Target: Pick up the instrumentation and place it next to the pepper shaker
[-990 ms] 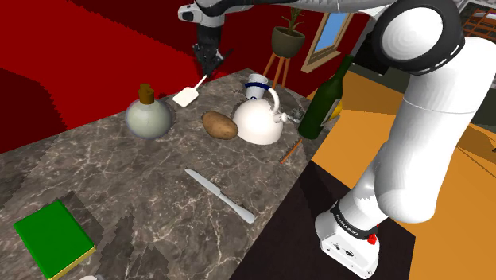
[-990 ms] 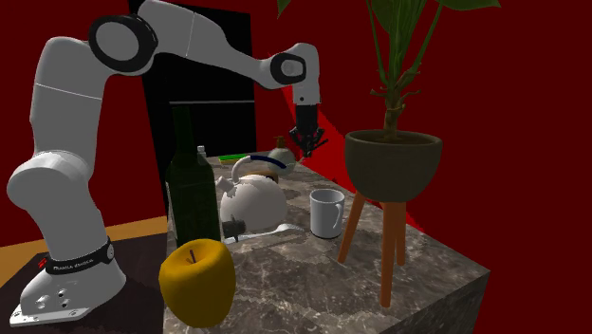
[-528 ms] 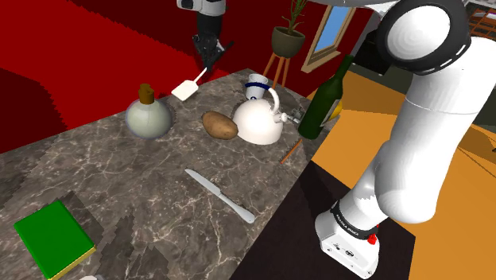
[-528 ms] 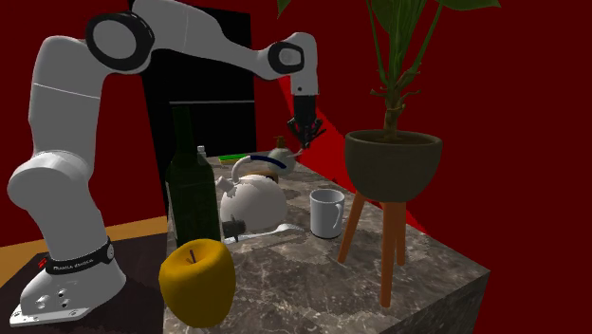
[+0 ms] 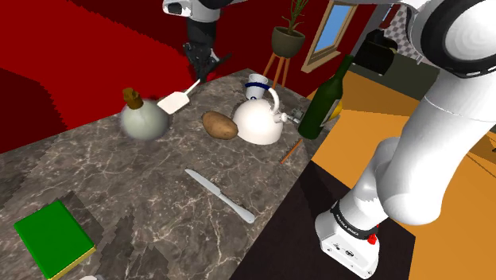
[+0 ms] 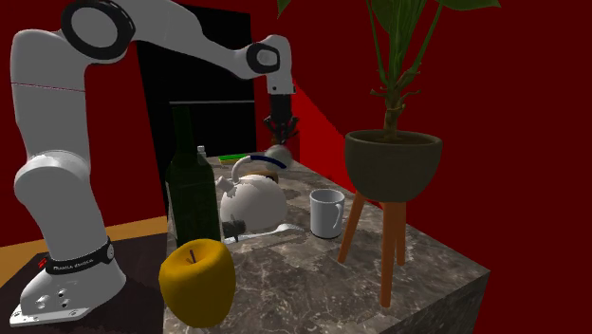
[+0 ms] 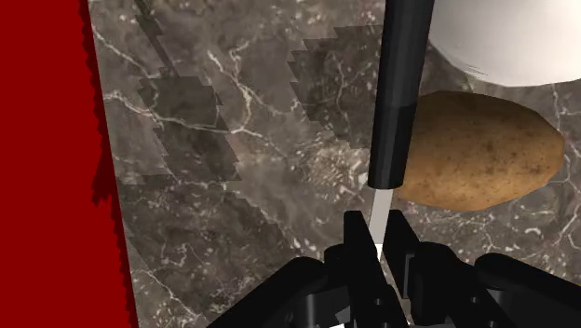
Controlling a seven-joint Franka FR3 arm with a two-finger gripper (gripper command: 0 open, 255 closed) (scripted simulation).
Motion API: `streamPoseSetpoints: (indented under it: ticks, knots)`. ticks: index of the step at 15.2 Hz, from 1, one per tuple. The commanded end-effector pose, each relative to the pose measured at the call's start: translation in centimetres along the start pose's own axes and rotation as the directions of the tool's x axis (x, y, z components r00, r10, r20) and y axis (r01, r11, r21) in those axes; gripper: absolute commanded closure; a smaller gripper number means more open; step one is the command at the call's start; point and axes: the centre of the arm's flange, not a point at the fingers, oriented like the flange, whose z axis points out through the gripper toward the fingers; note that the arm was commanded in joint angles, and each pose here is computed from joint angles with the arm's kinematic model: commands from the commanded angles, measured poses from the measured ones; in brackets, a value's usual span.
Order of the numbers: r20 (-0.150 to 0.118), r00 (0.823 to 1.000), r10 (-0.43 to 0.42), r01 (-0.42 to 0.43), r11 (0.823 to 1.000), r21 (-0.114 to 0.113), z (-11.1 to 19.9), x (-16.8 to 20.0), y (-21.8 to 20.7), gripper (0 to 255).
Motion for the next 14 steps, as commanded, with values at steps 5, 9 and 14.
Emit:
streamPoseSetpoints:
  ticks: [5, 9, 14]
  knots:
    - [0.0, 1.0, 0.001, -0.001, 1.0, 0.0, -0.4, 6.6, -4.5, 255]
    - [0.0, 1.0, 0.001, -0.001, 1.0, 0.0, -0.7, 11.0, -7.5, 255]
    - [0.0, 1.0, 0.001, -0.001, 1.0, 0.0, -1.1, 16.5, -11.1, 255]
